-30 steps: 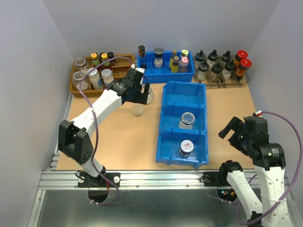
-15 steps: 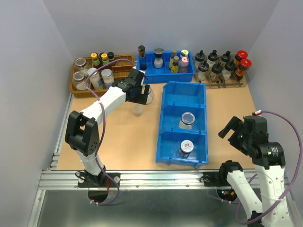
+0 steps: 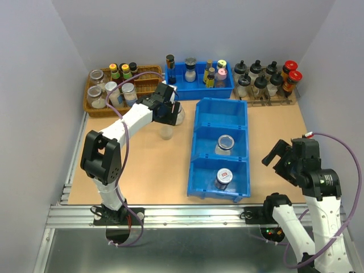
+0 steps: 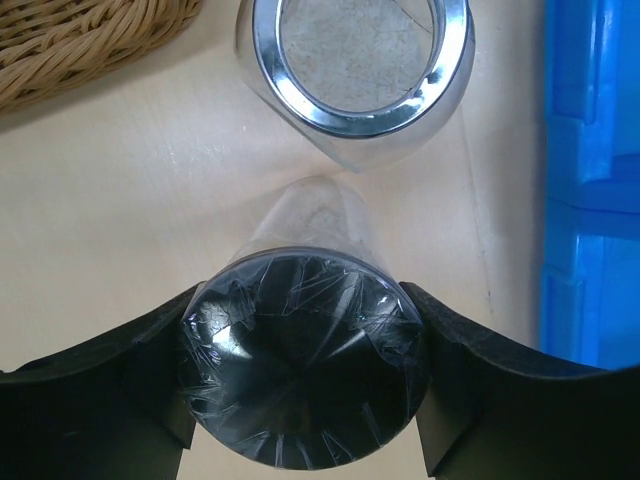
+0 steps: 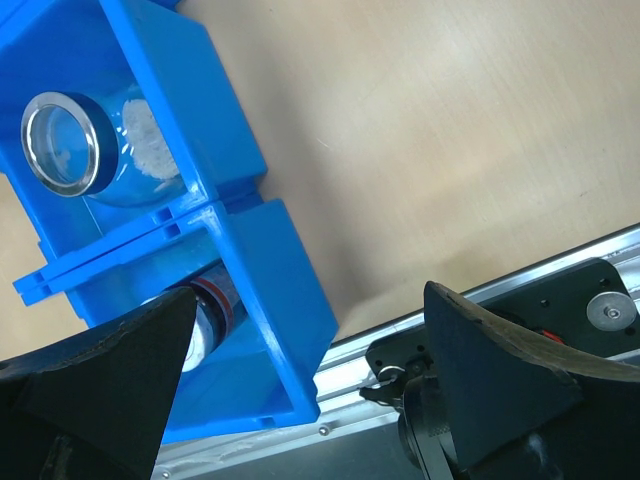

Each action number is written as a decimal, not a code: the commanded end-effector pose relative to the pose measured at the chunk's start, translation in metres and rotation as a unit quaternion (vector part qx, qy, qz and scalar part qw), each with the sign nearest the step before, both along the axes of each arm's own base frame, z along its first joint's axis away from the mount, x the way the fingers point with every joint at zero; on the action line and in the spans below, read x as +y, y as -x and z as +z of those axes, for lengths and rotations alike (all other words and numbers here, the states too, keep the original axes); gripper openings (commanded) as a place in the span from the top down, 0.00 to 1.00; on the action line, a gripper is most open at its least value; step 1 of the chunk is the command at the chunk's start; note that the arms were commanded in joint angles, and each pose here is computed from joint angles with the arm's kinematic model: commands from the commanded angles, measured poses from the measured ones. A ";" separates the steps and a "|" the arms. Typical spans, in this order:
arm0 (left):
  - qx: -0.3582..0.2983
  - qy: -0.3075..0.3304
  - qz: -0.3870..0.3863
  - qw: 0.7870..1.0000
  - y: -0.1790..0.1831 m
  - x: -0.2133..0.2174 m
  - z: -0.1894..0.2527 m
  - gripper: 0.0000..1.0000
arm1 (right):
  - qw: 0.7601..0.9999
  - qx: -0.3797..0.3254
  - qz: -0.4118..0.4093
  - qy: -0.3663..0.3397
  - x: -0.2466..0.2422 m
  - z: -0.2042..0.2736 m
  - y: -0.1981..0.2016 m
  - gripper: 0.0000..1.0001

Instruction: Organize the condiment bottles

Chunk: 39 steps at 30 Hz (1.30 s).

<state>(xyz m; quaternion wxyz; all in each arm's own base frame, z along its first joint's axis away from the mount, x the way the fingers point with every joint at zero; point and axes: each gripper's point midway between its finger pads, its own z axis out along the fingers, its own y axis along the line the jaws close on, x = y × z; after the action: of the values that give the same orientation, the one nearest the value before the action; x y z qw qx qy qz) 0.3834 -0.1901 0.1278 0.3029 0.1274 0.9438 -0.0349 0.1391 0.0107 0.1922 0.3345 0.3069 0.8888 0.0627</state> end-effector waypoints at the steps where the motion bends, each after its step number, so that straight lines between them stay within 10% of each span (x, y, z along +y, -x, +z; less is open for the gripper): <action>1: -0.001 0.015 -0.007 1.000 0.009 0.000 0.012 0.88 | 1.000 -0.014 -0.002 0.005 -0.002 0.002 -0.009 0.00; 2: 0.001 0.014 -0.002 1.000 0.012 0.002 0.014 1.00 | 1.000 -0.014 -0.003 0.005 -0.002 0.001 -0.009 0.00; 15: -0.117 0.136 0.000 0.984 0.047 -0.036 0.184 1.00 | 1.000 -0.007 -0.003 -0.001 0.000 -0.005 -0.009 0.00; 39: -0.122 0.151 -0.162 0.968 -0.026 -0.255 0.118 1.00 | 1.000 -0.014 0.001 -0.005 0.002 -0.001 -0.002 0.00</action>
<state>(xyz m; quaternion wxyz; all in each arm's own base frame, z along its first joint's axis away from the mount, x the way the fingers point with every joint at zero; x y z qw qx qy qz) 0.4041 -0.4105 0.1557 0.3227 0.2284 0.9092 -0.1303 0.1382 0.0117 0.1878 0.3369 0.3110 0.8861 0.0676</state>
